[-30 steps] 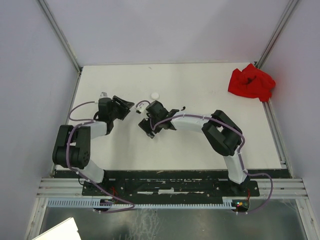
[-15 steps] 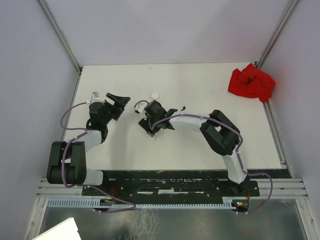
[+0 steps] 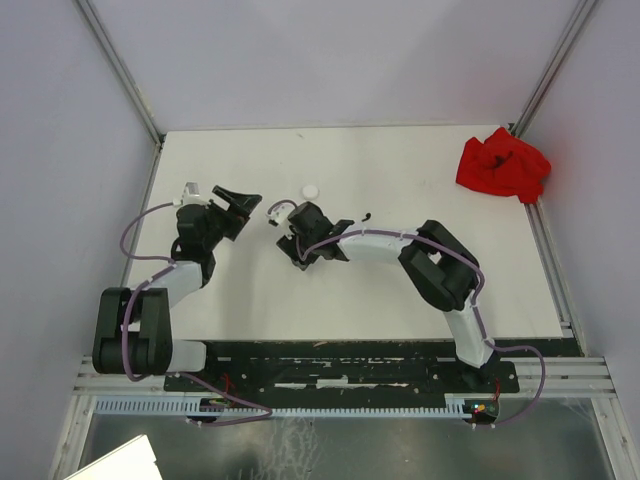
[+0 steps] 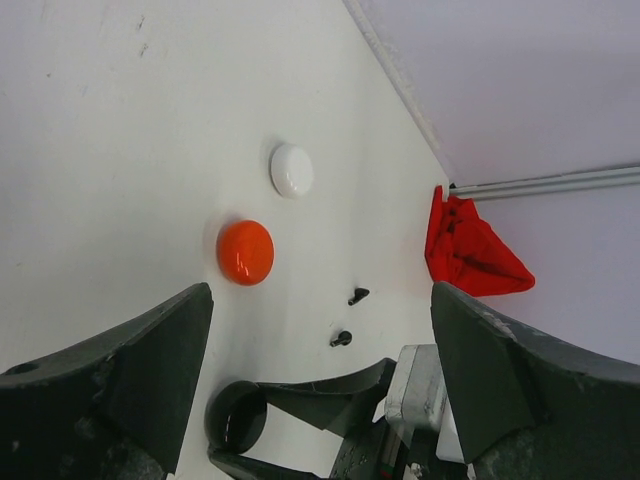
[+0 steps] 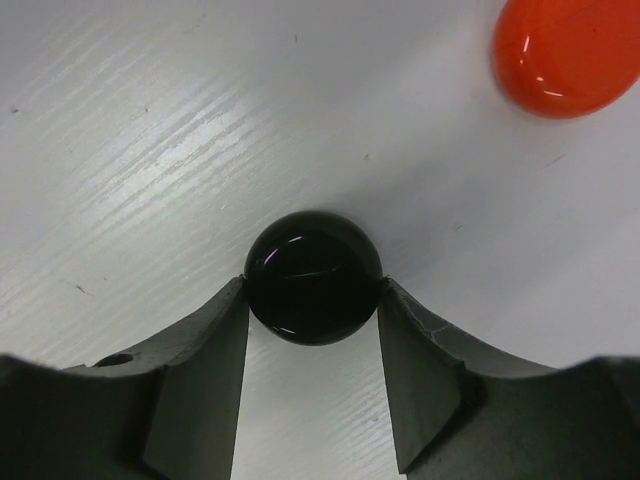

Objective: Insert the wireless bluetooth earbuds into the charging case
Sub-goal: Pick up the charging case at the center of the board, then open the charging case.

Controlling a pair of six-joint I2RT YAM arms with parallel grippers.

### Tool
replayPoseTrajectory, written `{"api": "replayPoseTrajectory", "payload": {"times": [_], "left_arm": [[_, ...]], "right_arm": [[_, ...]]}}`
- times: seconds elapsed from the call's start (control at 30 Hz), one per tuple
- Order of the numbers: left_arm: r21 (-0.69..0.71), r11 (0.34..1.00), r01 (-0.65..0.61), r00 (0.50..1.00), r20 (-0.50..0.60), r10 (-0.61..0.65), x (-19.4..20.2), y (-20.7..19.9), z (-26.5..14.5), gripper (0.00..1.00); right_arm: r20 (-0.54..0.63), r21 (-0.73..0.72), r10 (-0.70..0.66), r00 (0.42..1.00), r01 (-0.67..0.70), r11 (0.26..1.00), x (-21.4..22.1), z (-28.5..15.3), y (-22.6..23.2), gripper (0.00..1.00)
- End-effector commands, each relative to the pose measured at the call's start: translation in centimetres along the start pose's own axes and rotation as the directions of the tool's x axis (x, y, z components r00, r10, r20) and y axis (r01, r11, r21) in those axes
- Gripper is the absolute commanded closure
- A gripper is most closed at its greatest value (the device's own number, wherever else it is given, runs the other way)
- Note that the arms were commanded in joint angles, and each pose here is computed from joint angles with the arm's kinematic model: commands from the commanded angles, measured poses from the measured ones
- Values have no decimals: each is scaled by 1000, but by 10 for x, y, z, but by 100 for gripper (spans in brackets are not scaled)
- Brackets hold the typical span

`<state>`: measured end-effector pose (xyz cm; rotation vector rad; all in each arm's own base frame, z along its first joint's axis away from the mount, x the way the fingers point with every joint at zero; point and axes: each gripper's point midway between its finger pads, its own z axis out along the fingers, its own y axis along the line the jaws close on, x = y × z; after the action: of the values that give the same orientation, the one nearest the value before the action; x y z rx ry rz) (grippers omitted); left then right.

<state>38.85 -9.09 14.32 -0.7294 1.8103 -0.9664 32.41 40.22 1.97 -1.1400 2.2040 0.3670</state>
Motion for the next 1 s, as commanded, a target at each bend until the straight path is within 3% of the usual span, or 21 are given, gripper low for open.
{"api": "replayPoseTrajectory", "payload": {"times": [0.0, 0.13, 0.27, 0.63, 0.87, 0.97], "left_arm": [[116, 992, -55, 998, -15, 57, 1, -24, -8, 6], [243, 970, -4, 995, -99, 29, 17, -42, -11, 5], [346, 937, 46, 984, -178, 17, 39, -58, -15, 7], [454, 890, 37, 927, -348, 139, 126, -88, -14, 18], [469, 883, 40, 906, -389, 166, 146, -89, -8, 19], [479, 876, 50, 902, -399, 166, 150, -90, -7, 24]], "right_arm": [[144, 76, -14, 989, 4, 997, -19, -18, -13, 67], [346, 27, 30, 938, -42, 999, -34, -58, -29, 68], [466, -36, 67, 882, -56, 998, -41, -93, -40, 68], [515, -58, 62, 855, -38, 998, -32, -136, -53, 69], [511, -80, 65, 857, -28, 996, -33, -138, -49, 69], [511, -87, 67, 857, -26, 996, -34, -138, -48, 69]]}}
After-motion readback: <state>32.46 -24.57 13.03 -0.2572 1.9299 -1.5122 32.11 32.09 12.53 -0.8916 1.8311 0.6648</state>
